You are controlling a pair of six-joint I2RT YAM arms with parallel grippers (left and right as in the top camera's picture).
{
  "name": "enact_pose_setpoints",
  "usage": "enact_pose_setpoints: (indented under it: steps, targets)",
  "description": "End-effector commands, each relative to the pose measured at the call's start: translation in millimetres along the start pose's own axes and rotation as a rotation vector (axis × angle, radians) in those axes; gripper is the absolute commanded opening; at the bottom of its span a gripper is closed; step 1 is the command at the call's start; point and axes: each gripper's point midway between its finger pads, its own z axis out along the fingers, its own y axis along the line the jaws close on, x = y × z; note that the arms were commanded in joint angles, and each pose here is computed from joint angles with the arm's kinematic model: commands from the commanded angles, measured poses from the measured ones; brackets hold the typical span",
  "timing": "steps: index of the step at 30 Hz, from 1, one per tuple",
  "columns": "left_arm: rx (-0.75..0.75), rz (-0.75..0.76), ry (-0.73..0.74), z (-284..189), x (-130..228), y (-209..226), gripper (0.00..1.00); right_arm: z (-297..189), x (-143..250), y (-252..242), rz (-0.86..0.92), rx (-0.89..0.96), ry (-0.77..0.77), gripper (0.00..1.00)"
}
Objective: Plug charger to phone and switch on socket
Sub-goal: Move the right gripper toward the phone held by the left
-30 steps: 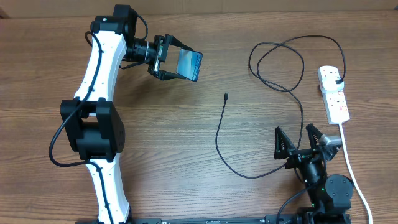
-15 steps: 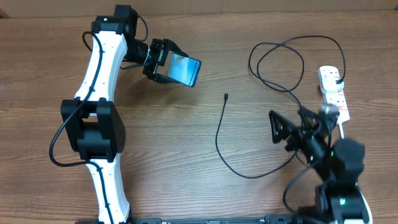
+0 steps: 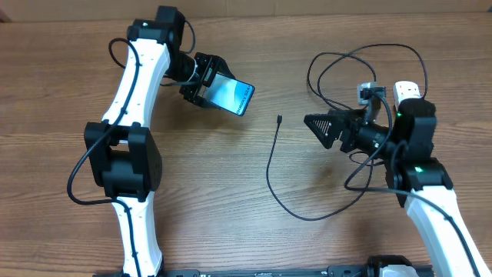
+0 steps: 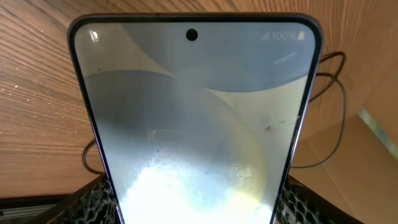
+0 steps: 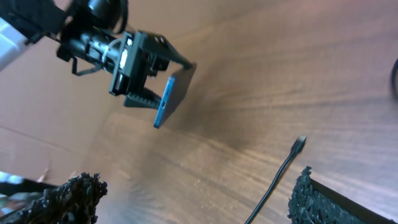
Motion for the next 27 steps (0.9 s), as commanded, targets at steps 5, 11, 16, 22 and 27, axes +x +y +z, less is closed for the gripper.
enact_pose_setpoints:
  steps: [5,11,16,22,27]
  targets:
    - [-0.01,0.018,-0.033,7,14,-10,0.22,14,3,-5,0.219,-0.043,0.05,1.0]
    - [-0.021,0.006,-0.025,18,27,-13,0.22,23,9,-26,0.34,0.033,0.057,0.85]
    - [-0.043,0.025,-0.034,28,37,-13,0.22,38,17,-19,0.34,0.031,0.085,0.77]
    - [-0.065,0.042,-0.044,39,48,-13,0.22,51,22,-18,0.392,0.108,0.065,0.73]
    - [-0.072,0.058,-0.04,45,57,-14,0.22,59,20,-8,0.406,0.097,0.049,0.66]
